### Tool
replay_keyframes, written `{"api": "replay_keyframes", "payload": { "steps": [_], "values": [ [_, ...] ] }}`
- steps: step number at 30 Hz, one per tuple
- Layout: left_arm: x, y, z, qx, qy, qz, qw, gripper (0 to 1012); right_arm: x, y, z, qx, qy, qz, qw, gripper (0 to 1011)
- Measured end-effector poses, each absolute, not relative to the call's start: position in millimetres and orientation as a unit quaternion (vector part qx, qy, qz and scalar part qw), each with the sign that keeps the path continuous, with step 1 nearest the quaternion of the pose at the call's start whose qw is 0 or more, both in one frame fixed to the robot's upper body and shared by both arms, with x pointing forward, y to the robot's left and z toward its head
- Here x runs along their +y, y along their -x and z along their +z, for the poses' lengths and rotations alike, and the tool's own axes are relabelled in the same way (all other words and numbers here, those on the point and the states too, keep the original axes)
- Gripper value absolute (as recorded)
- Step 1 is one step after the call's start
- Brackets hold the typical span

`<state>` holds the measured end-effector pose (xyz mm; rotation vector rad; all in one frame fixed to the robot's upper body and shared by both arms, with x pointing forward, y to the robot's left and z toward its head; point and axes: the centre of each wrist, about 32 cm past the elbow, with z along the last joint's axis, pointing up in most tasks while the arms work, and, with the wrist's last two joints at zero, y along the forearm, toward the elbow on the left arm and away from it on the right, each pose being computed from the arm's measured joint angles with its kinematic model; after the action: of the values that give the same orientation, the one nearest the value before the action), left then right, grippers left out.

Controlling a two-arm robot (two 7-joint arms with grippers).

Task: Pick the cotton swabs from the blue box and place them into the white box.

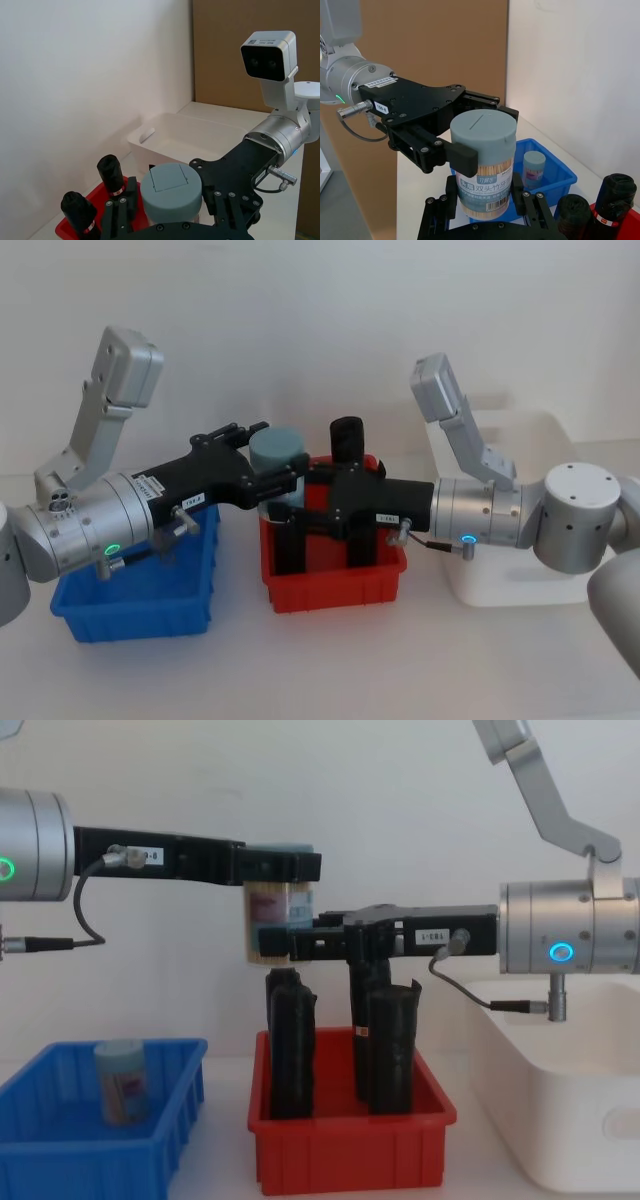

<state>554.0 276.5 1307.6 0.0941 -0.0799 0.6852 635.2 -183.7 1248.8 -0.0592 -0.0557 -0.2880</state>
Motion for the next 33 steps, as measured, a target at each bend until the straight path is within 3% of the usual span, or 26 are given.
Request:
{"api": "replay_keyframes", "payload": {
  "steps": [9,33],
  "values": [
    [276,-554,1308,-0.039,-0.046,0.336,0.940,1004,-185,-634,1249,-0.028,0.031,-0.147,0.988,633],
    [276,-554,1308,-0.039,-0.046,0.336,0.940,1004,-203,-632,1243,-0.018,0.024,-0.202,0.979,633]
  ]
}}
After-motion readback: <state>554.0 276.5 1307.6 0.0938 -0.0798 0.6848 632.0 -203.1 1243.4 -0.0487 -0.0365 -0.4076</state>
